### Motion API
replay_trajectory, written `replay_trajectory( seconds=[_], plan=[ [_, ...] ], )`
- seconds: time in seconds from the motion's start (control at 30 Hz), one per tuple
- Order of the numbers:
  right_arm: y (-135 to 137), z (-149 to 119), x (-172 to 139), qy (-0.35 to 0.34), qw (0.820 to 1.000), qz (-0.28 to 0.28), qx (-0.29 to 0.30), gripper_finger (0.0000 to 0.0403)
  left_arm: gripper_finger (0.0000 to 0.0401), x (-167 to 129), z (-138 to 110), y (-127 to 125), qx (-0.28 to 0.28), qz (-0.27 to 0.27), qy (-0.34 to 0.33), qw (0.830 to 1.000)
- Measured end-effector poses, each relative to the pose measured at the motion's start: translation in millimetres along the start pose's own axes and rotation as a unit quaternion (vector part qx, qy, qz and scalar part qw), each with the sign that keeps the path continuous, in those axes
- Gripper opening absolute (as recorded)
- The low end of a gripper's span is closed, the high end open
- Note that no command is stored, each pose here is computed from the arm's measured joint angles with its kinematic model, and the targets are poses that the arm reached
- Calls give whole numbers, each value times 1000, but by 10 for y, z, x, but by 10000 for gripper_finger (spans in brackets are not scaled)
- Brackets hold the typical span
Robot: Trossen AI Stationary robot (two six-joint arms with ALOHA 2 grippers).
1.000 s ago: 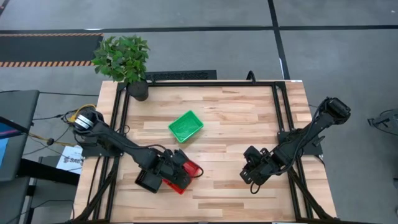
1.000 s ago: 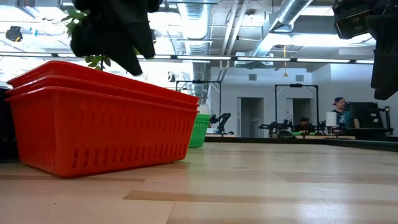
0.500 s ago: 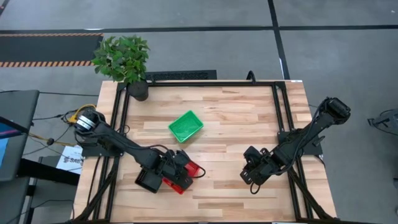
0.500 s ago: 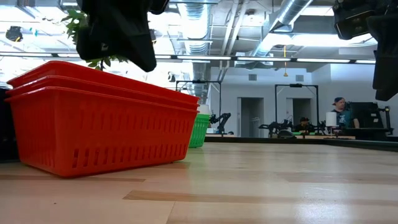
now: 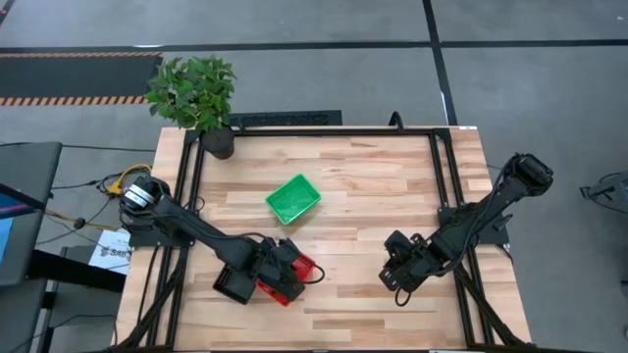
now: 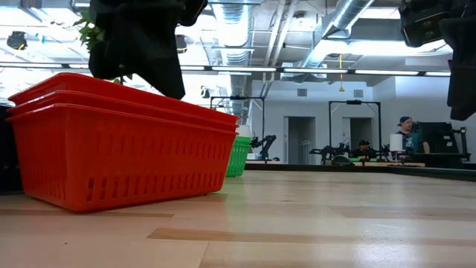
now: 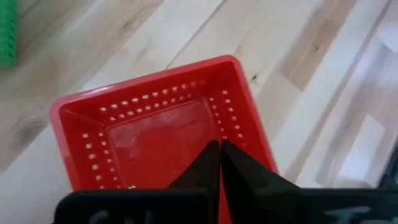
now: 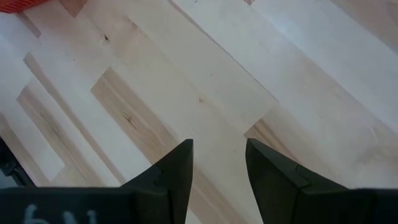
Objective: Stack baskets by color
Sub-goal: Return to Home Position
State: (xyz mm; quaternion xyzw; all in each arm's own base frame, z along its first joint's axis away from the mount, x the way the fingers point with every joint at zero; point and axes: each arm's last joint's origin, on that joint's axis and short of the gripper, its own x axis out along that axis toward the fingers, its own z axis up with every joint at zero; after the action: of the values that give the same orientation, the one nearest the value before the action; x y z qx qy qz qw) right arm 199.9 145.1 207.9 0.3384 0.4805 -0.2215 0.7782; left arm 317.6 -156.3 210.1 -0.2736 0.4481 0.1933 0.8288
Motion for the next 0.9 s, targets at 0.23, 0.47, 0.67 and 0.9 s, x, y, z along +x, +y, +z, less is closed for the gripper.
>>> replay_trajectory(
  seconds=[0.23, 0.47, 0.67, 0.9],
  plan=[
    [0, 1, 0, 0, 1000, 0, -2, 170, 0, 10, 11, 5, -3, 6, -14, 1000],
    [-1, 2, 1, 0, 1000, 0, -3, 170, 0, 68, 20, -6, -19, 10, -30, 999],
    [-1, 2, 1, 0, 1000, 0, -3, 170, 0, 79, 79, 12, -28, 13, -47, 998],
    [0, 3, 2, 0, 1000, 0, -2, 170, 0, 100, 186, 11, -43, 3, -77, 996]
  ],
)
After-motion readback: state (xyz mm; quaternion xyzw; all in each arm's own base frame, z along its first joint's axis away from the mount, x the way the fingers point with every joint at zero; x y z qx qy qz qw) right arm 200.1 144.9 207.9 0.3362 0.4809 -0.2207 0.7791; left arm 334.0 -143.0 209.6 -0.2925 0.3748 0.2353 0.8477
